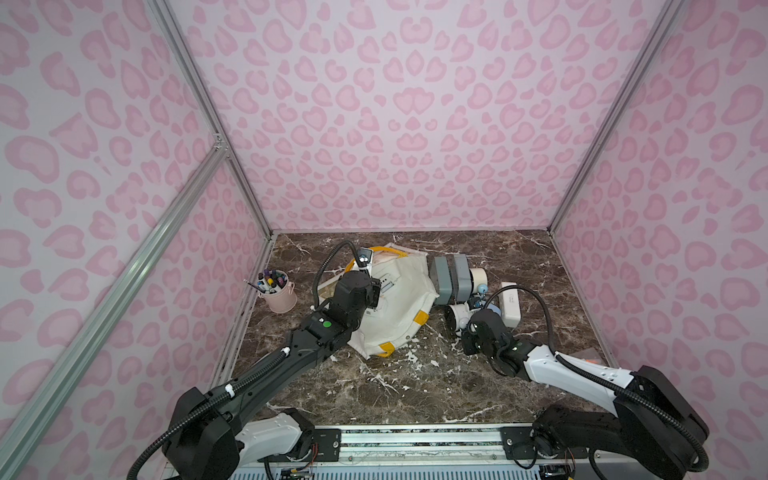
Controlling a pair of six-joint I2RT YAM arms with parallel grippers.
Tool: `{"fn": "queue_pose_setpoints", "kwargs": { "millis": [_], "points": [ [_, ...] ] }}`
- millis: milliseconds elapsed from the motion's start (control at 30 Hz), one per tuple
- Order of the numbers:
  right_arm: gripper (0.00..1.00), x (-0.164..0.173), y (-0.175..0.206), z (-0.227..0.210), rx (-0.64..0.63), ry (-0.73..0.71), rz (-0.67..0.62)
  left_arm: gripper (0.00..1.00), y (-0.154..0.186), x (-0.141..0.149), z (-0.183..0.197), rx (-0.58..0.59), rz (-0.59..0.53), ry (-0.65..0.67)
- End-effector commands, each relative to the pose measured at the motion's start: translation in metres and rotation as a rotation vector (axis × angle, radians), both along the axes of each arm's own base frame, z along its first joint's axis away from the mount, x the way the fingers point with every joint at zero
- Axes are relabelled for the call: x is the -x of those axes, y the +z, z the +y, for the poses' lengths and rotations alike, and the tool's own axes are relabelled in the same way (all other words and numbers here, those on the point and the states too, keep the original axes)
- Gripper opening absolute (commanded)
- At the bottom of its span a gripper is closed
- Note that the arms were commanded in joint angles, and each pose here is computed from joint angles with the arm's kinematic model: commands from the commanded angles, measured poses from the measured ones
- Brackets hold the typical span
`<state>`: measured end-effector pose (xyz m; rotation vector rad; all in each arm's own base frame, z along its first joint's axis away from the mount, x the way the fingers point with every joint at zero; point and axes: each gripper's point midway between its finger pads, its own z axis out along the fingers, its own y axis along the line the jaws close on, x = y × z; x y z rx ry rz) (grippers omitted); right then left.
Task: Take the alarm clock out of the canvas bag
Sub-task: Place the alarm at the center of the board.
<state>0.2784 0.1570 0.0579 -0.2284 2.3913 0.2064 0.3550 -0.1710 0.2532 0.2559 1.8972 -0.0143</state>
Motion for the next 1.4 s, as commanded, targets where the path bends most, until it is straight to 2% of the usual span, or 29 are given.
{"fn": "queue_pose_setpoints", "kwargs": {
  "millis": [0, 300, 500, 767, 1033, 1233, 1367],
  "points": [
    [0.22, 0.0, -0.003, -0.003, 0.008, -0.015, 0.003, 0.03, 0.006, -0.001, 0.002, 0.023, -0.015, 0.02],
    [0.33, 0.001, -0.002, -0.004, 0.011, -0.02, 0.001, 0.03, 0.006, -0.001, 0.002, 0.021, -0.016, 0.022],
    [0.56, -0.001, 0.01, -0.008, -0.001, -0.039, -0.042, 0.03, 0.006, -0.001, 0.003, 0.021, -0.017, 0.025],
    [0.66, -0.001, 0.036, -0.01, -0.039, -0.041, -0.127, 0.03, 0.008, -0.002, 0.003, 0.022, -0.024, 0.029],
    [0.78, 0.0, 0.085, 0.017, -0.098, 0.098, -0.295, 0.03, 0.009, 0.001, 0.0, 0.026, -0.037, 0.001],
    [0.79, 0.007, 0.106, 0.044, -0.071, 0.214, -0.36, 0.03, 0.012, 0.0, -0.002, 0.021, -0.046, -0.014],
    [0.79, 0.015, 0.108, 0.077, -0.055, 0.326, -0.367, 0.03, 0.015, 0.0, -0.006, 0.029, -0.063, -0.035]
  ]
}}
